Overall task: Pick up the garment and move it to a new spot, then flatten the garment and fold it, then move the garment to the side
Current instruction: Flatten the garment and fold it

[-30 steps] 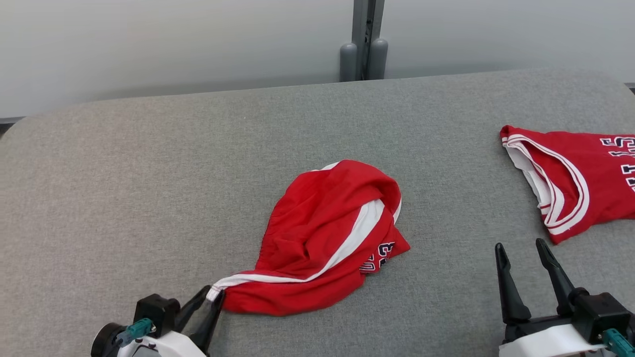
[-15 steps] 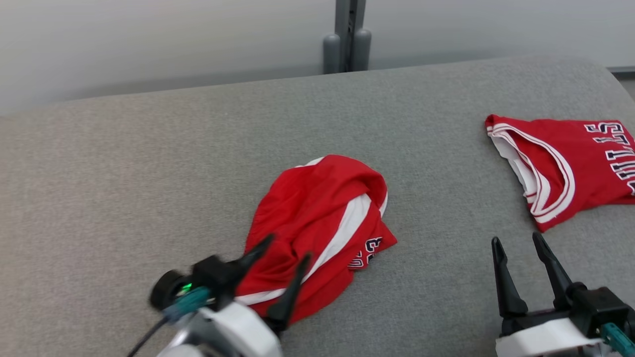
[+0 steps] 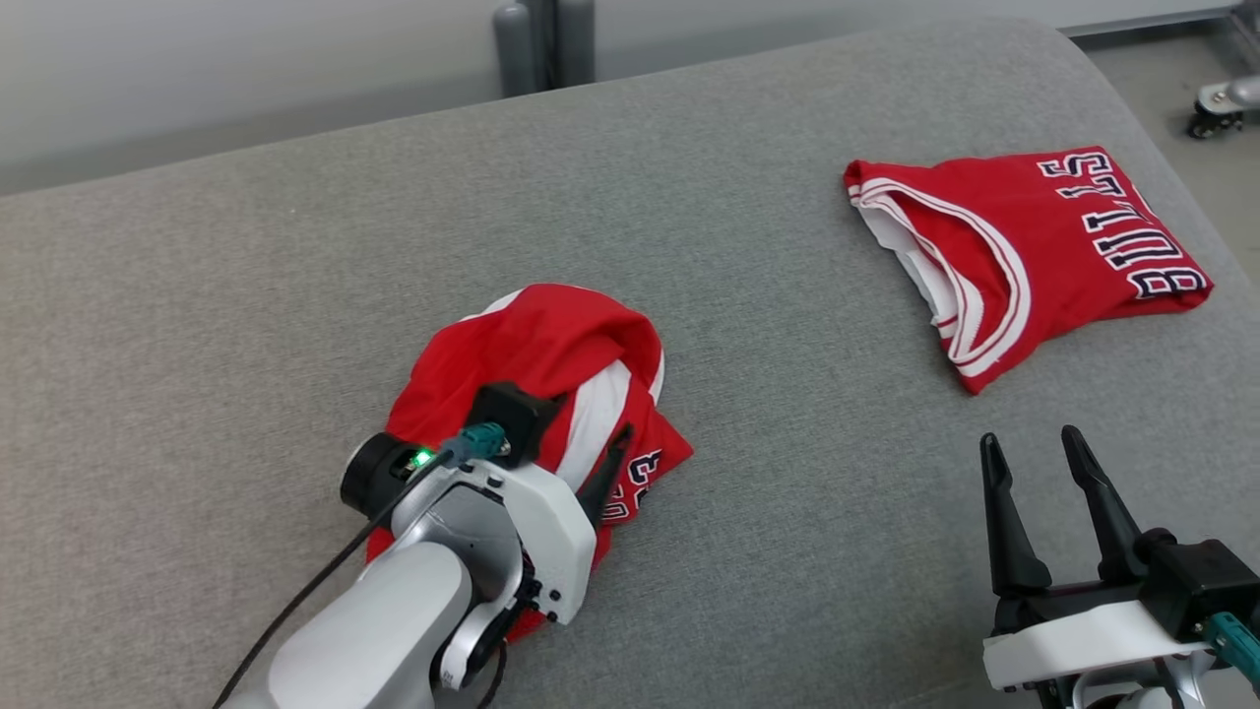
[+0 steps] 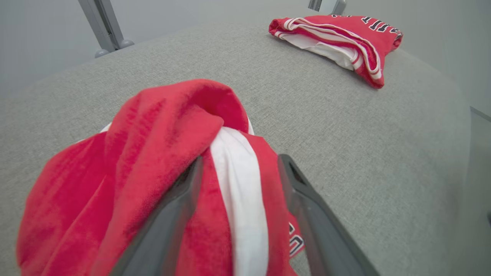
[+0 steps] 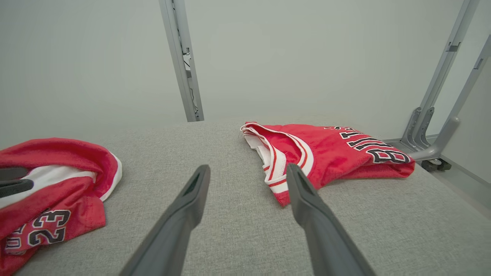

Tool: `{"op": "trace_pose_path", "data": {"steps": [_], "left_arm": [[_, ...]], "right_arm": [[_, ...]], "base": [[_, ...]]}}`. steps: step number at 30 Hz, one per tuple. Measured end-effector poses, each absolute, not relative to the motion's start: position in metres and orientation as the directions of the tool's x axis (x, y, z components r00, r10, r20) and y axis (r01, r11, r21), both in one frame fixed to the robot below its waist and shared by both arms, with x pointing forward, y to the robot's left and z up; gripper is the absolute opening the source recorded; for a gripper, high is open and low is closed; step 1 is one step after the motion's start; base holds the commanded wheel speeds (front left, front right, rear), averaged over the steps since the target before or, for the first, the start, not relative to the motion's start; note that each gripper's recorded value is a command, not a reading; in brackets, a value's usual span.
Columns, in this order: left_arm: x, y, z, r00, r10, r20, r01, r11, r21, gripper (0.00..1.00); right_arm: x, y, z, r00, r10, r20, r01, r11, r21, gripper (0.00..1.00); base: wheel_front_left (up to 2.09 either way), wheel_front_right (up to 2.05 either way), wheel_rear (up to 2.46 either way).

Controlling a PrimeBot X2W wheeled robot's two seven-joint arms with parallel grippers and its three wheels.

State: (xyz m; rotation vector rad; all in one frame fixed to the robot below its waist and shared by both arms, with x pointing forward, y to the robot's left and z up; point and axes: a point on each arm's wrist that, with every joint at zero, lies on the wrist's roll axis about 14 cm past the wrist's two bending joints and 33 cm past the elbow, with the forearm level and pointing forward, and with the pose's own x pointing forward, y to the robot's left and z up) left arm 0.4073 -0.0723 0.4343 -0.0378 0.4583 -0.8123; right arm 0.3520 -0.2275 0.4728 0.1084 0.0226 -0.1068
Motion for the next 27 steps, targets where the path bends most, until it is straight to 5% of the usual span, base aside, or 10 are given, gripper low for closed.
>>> {"op": "trace_pose_path", "data": {"steps": [3,4,5,9,16,21,27], "left_arm": [[0.411,-0.070,0.425,0.595,-0.694,-0.405,0.685,0.702,-0.196,0.95],[0.410,-0.069,0.424,0.594,-0.691,-0.411,0.684,0.703,-0.194,0.62],[0.411,-0.068,0.422,0.594,-0.687,-0.418,0.683,0.705,-0.190,0.43],[0.410,-0.065,0.418,0.591,-0.681,-0.432,0.681,0.708,-0.185,0.00],[0.405,-0.065,0.412,0.576,-0.685,-0.445,0.692,0.699,-0.180,0.00],[0.406,-0.085,0.451,0.581,-0.758,-0.295,0.754,0.638,-0.155,0.00],[0.358,-0.122,0.477,0.423,-0.887,-0.183,0.891,0.444,-0.096,0.00]], "right_arm": [[0.348,-0.232,0.472,0.992,-0.119,-0.034,0.122,0.987,0.104,1.00],[0.347,-0.232,0.472,0.992,-0.121,-0.034,0.124,0.987,0.104,1.00],[0.347,-0.233,0.472,0.992,-0.123,-0.033,0.126,0.987,0.104,1.00],[0.347,-0.233,0.474,0.992,-0.123,-0.027,0.125,0.986,0.107,1.00],[0.349,-0.231,0.477,0.993,-0.117,-0.017,0.118,0.987,0.111,1.00],[0.349,-0.231,0.478,0.993,-0.116,-0.012,0.117,0.987,0.109,1.00],[0.345,-0.231,0.479,0.993,-0.119,-0.009,0.120,0.987,0.109,1.00]], "base": [[0.00,0.00,0.00],[0.00,0.00,0.00],[0.00,0.00,0.00],[0.00,0.00,0.00],[0.00,0.00,0.00],[0.00,0.00,0.00],[0.00,0.00,0.00]]}}
